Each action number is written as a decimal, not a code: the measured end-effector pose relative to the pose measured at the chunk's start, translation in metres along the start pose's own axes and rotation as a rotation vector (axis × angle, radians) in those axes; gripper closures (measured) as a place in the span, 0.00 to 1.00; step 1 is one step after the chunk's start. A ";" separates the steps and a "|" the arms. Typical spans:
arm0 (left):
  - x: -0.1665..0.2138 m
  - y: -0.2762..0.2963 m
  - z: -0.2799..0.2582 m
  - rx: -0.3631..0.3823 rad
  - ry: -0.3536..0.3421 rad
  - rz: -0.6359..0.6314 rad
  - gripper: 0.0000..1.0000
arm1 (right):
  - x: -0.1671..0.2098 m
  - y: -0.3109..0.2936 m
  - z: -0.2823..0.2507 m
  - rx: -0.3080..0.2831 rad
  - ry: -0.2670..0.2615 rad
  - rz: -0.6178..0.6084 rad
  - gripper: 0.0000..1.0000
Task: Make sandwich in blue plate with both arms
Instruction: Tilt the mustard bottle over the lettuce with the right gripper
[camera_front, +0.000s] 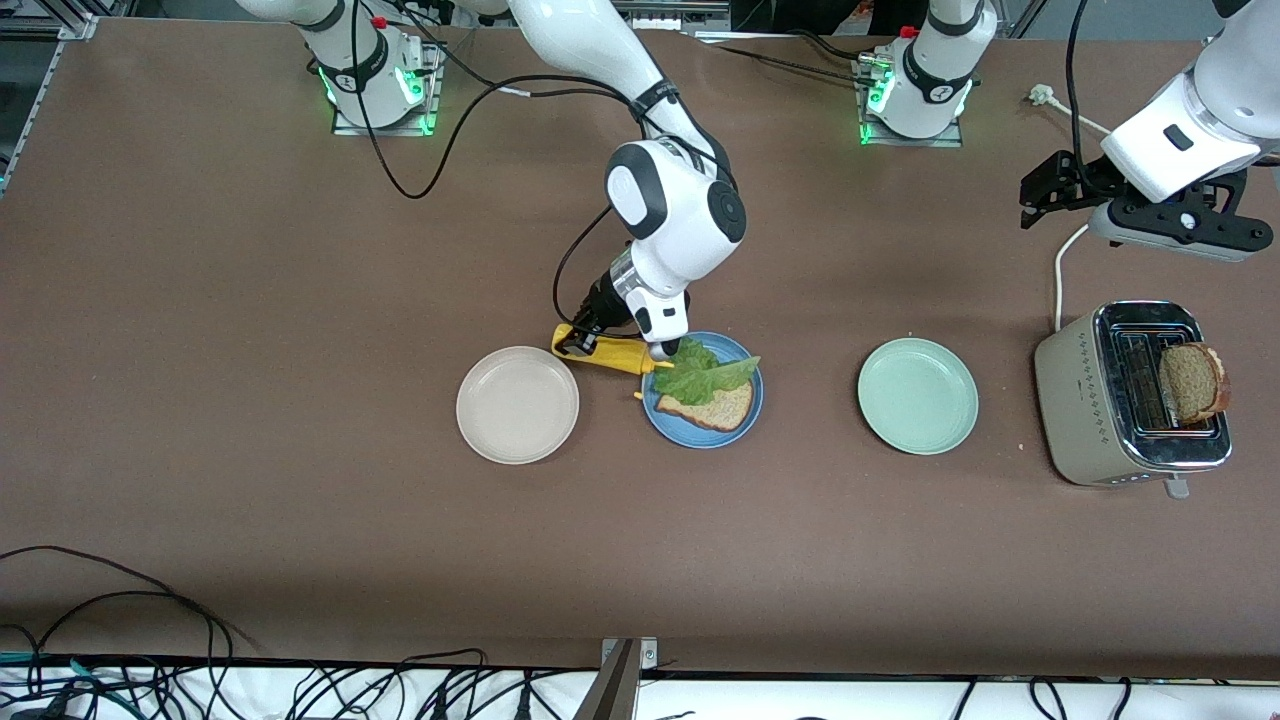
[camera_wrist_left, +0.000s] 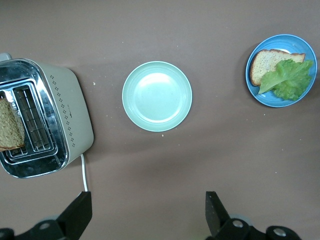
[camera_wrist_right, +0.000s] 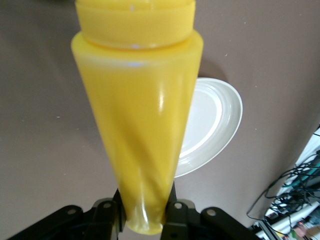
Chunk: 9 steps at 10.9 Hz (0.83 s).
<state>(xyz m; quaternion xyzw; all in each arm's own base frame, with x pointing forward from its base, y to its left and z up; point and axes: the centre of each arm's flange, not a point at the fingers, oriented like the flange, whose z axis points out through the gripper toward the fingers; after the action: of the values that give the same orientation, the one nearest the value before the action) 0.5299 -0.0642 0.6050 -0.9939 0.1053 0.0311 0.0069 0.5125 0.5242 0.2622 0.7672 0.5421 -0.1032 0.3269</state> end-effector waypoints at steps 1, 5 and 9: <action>0.000 0.000 0.000 0.000 0.000 0.000 0.00 | 0.002 -0.001 0.004 -0.026 -0.020 -0.005 0.68; 0.000 0.000 0.000 0.000 0.000 0.000 0.00 | 0.005 -0.003 0.011 -0.059 -0.051 -0.012 0.68; 0.000 0.000 0.000 0.000 0.000 0.000 0.00 | 0.018 -0.020 0.023 -0.096 -0.077 -0.005 0.68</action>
<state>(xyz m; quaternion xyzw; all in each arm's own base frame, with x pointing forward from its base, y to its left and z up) 0.5299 -0.0642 0.6050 -0.9939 0.1053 0.0312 0.0069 0.5058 0.5281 0.2274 0.7448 0.5353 -0.1072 0.3836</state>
